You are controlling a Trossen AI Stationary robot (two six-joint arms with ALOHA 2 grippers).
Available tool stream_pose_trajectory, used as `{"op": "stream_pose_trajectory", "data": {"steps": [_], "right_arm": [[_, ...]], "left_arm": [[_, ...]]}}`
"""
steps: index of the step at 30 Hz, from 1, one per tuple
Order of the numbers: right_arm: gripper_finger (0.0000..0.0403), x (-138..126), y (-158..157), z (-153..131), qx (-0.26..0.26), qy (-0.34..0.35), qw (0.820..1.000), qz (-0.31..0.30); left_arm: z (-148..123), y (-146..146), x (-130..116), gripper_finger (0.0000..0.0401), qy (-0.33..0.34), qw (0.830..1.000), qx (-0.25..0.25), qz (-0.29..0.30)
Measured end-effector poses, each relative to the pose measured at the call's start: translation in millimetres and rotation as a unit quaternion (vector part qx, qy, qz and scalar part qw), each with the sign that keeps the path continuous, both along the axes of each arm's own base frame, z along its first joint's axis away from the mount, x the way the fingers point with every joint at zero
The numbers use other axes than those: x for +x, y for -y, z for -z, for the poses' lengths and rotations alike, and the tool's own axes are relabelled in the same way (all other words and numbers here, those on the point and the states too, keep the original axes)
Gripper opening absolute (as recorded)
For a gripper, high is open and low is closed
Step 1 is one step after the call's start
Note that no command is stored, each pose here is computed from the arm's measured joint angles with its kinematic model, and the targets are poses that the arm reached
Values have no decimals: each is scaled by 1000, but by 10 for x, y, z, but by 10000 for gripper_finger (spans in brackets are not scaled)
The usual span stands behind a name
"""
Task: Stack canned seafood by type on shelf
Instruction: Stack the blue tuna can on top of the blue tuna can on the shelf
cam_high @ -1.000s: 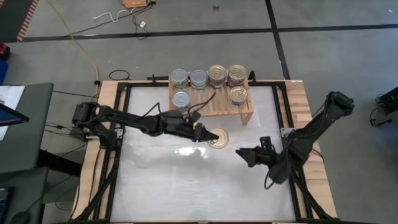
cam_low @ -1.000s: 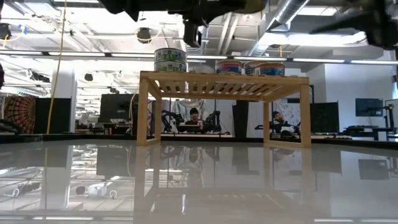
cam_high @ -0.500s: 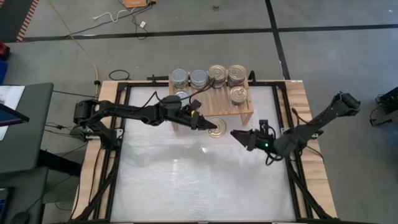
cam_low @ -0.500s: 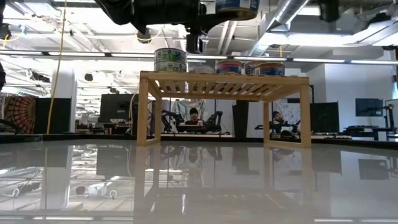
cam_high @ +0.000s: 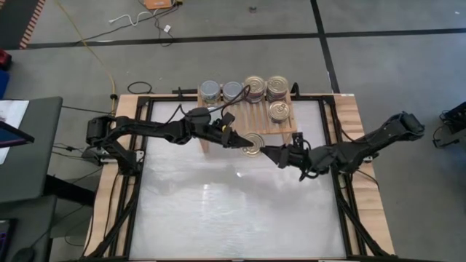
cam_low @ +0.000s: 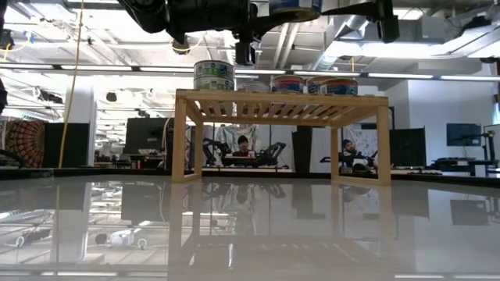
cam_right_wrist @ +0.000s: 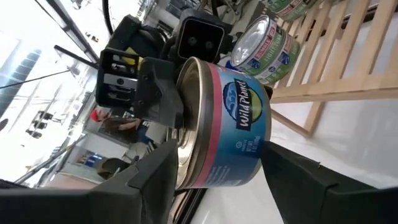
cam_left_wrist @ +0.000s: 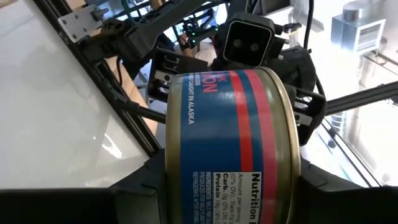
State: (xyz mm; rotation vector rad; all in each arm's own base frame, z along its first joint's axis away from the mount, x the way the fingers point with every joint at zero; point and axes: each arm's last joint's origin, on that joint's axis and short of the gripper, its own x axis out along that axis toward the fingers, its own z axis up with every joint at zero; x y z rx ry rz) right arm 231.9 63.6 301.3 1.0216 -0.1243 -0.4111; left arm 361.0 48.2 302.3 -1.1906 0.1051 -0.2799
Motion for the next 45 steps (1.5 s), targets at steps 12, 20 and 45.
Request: {"op": "stream_pose_trajectory", "data": {"steps": [12,20,45], "right_arm": [[255,36,101,18,6,-12,999,-33],[255,39,93,48,17,-25,998,-59],[352,50,106,69,12,-38,997,-63]], "left_arm": [[-42,1,9,175,0,1000,-5,6],[-71,15,19,175,-2,1000,-5,17],[-67,29,36,176,-7,1000,3,1]]}}
